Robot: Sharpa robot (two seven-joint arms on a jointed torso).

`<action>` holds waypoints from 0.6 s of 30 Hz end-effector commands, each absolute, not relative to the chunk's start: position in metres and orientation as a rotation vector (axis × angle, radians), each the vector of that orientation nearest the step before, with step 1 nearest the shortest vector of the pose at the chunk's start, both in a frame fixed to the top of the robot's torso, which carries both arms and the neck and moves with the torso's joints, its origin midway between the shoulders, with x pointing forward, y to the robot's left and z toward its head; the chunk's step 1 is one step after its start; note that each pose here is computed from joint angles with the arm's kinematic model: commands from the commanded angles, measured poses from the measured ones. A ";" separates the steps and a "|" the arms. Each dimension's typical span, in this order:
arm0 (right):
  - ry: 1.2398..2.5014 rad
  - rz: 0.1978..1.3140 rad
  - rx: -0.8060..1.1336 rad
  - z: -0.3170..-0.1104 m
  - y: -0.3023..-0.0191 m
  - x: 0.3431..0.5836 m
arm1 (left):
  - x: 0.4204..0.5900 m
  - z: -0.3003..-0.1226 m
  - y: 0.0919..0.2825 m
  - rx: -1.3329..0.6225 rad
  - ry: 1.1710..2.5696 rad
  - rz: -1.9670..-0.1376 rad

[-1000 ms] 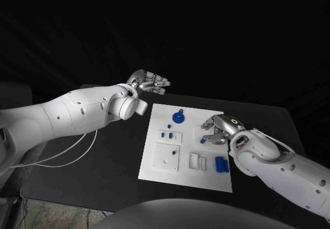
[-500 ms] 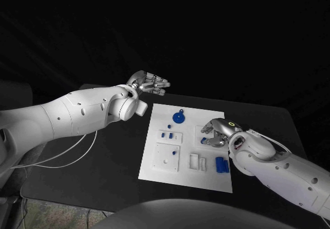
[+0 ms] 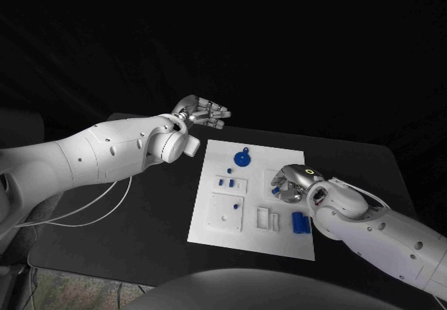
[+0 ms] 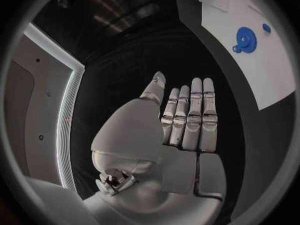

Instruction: Assemble the parts on the task board

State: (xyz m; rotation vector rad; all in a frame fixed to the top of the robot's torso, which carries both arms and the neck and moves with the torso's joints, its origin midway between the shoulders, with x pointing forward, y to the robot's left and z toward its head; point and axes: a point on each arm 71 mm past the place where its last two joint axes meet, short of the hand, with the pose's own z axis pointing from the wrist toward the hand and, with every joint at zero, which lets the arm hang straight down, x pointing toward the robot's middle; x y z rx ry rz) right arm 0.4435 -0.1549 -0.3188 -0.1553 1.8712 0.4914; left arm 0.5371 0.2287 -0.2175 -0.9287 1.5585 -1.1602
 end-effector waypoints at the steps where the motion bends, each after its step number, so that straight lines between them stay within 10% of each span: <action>1: 1.893 0.487 -0.188 -0.324 -0.153 0.442 | 0.537 -0.217 0.227 -0.918 1.566 -1.176; 18: 1.866 0.466 -0.173 -0.329 -0.153 0.443 | 0.537 -0.218 0.228 -0.922 1.569 -1.170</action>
